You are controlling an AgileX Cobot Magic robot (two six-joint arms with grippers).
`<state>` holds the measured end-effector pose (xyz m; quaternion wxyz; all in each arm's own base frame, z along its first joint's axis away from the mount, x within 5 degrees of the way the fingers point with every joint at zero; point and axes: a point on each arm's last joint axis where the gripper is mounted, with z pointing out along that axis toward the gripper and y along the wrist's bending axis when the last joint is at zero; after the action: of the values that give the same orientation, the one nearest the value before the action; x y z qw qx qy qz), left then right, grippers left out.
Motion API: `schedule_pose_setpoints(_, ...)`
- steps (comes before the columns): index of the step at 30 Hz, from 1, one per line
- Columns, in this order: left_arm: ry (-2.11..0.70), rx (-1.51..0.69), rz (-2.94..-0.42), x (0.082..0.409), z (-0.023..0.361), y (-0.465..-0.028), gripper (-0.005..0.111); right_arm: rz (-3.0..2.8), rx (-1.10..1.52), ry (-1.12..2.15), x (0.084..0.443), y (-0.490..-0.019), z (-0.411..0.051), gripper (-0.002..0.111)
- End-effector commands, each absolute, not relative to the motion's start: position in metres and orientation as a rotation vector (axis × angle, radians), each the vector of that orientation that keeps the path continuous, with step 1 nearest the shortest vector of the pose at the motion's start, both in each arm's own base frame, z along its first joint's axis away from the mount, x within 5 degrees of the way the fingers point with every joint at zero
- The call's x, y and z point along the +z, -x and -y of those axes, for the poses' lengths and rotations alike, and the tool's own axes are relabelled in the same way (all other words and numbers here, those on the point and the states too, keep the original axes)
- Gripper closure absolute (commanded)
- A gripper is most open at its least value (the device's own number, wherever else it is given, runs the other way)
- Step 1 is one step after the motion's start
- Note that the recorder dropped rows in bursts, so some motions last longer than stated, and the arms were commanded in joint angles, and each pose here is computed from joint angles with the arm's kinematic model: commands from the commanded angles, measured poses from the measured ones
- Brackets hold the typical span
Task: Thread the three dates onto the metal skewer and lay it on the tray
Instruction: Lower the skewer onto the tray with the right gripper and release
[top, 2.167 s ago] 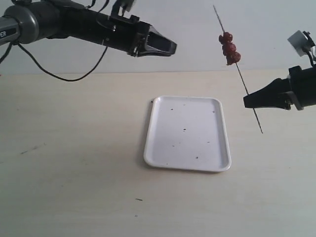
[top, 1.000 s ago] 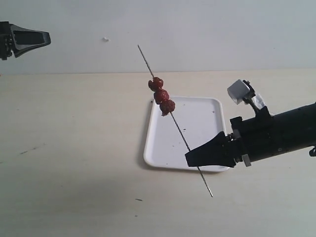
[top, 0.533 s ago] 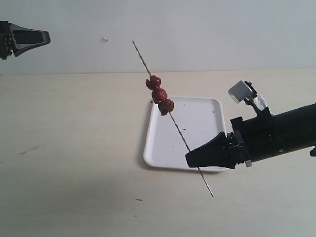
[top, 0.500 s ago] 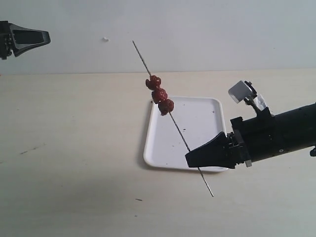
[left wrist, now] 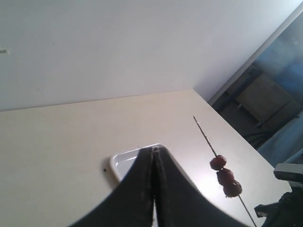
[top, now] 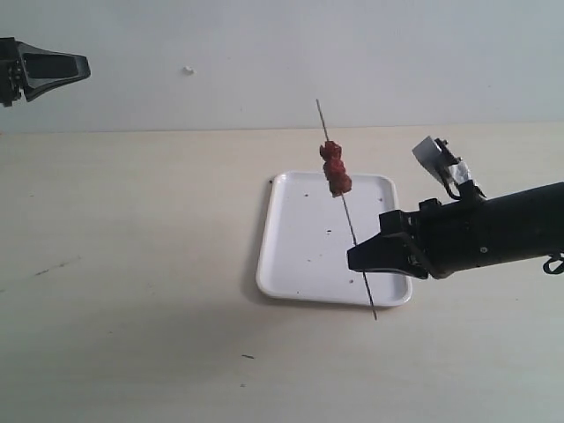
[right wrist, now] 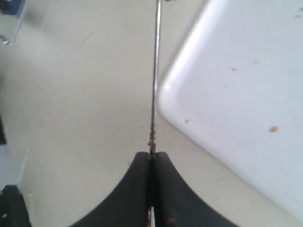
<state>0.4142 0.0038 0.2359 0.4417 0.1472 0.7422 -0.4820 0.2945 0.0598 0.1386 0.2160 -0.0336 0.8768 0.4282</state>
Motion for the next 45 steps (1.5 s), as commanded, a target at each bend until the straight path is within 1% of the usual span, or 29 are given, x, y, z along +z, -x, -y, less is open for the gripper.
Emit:
schedule_pose_setpoints(1,-0.357,-1.207,-1.833,0.236,-0.003,-0.411,0.107,-2.456,1.103,-0.015,0.135,-0.298,-0.060,0.108)
schedule_pose_setpoints(5,-0.353,-1.209,-1.832,0.236,-0.003,-0.411,0.107,-2.467,1.039,-0.097,0.131,-0.302,-0.062,0.108)
schedule_pose_setpoints(10,-0.336,-1.217,-1.831,0.234,-0.003,-0.410,0.107,-2.503,0.893,-0.151,0.124,-0.304,-0.069,0.108)
schedule_pose_setpoints(16,-0.348,-1.207,-1.823,0.234,-0.003,-0.410,0.107,-2.482,0.882,-0.129,0.130,-0.311,-0.080,0.108)
schedule_pose_setpoints(22,-0.349,-1.205,-1.822,0.234,-0.003,-0.410,0.107,-2.491,0.851,-0.120,0.129,-0.311,-0.078,0.108)
schedule_pose_setpoints(26,-0.349,-1.205,-1.822,0.234,-0.003,-0.410,0.107,-2.494,0.848,-0.118,0.129,-0.311,-0.078,0.100)
schedule_pose_setpoints(30,-0.349,-1.205,-1.822,0.234,-0.003,-0.410,0.107,-2.494,0.848,-0.118,0.129,-0.311,-0.078,0.088)
schedule_pose_setpoints(31,-0.349,-1.205,-1.822,0.234,-0.003,-0.410,0.107,-2.494,0.850,-0.124,0.129,-0.311,-0.078,0.081)
schedule_pose_setpoints(33,-0.349,-1.205,-1.822,0.234,-0.003,-0.410,0.107,-2.494,0.844,-0.132,0.129,-0.311,-0.078,0.075)
schedule_pose_setpoints(38,-0.354,-1.204,-1.825,0.233,-0.003,-0.410,0.107,-2.485,0.836,-0.213,0.129,-0.313,-0.076,0.074)
schedule_pose_setpoints(43,-0.354,-1.205,-1.830,0.233,-0.003,-0.409,0.107,-2.434,0.757,-0.110,0.142,-0.319,-0.073,0.074)
schedule_pose_setpoints(45,-0.354,-1.202,-1.819,0.238,-0.002,-0.404,0.107,-2.399,0.732,-0.041,0.150,-0.322,-0.073,0.074)
